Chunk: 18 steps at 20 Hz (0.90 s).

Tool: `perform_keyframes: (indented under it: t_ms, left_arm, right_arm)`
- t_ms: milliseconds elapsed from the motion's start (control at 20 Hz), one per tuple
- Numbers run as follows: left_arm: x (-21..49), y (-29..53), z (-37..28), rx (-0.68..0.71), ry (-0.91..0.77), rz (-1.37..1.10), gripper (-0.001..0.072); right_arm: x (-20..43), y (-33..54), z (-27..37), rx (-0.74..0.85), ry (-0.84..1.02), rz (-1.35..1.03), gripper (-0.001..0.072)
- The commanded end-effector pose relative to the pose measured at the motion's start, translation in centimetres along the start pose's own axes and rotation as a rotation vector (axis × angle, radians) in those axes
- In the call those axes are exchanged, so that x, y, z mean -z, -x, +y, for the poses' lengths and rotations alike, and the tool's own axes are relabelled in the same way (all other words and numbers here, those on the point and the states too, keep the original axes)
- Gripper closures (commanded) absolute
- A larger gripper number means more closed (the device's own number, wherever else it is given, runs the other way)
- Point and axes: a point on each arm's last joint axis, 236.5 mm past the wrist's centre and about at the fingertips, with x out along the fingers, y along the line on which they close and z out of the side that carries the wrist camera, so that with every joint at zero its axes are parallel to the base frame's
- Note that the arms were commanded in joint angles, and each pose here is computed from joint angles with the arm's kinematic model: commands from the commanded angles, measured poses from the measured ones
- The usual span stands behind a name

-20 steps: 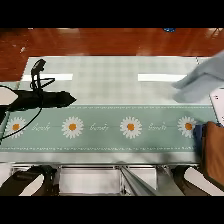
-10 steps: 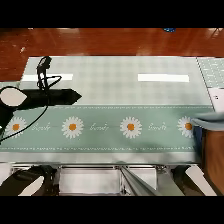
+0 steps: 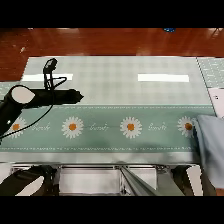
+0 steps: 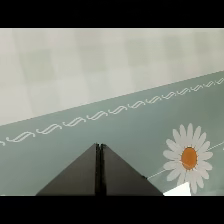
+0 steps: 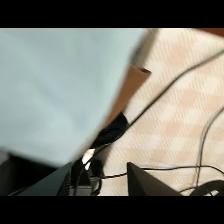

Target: Fold the shirts.

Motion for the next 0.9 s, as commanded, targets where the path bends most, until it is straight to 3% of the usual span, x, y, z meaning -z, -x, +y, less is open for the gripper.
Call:
perform_keyframes:
  t_ms: [0,150,200,250,400,500,650,750,850]
  left_arm:
    - [-1.0,-1.1,1.2,-0.027,0.005,-0.027,0.0692]
    - [-6.6,0.6,1.9,-0.040,-0.024,-0.122,0.0692]
    - [-9.6,2.4,1.7,-0.038,-0.034,-0.172,0.0691]
    - [-12.4,4.5,1.3,-0.036,-0.051,-0.224,0.0692]
    - [-19.4,12.6,-0.9,-0.056,-0.170,-0.369,0.0692]
    - [-21.7,16.5,-2.2,-0.076,-0.207,-0.430,0.0693]
    - [-19.4,14.7,-2.6,-0.078,-0.177,-0.312,0.0693]
    - [-15.0,9.9,-0.6,-0.134,-0.184,-0.130,0.0693]
    - [-10.3,5.7,3.7,-0.252,-0.129,0.031,0.0693]
  right_arm:
    - [0.2,-2.4,-1.6,0.110,-0.027,0.022,0.0297]
    - [-4.1,-0.5,2.3,-0.048,0.007,-0.134,0.0319]
    - [-6.1,1.5,5.3,-0.162,0.040,-0.213,0.0456]
    - [-7.9,4.5,9.3,-0.309,0.122,-0.304,0.0682]
    - [-8.9,17.1,22.6,-0.754,0.409,-0.612,0.0685]
    - [-4.0,24.6,31.0,-0.987,0.618,-0.729,0.0685]
    - [7.3,25.9,40.4,-1.041,0.991,-0.715,0.0685]
    - [13.6,21.9,44.6,-0.936,1.213,-0.660,0.0685]
    - [16.2,16.3,46.5,-0.737,1.342,-0.600,0.0685]
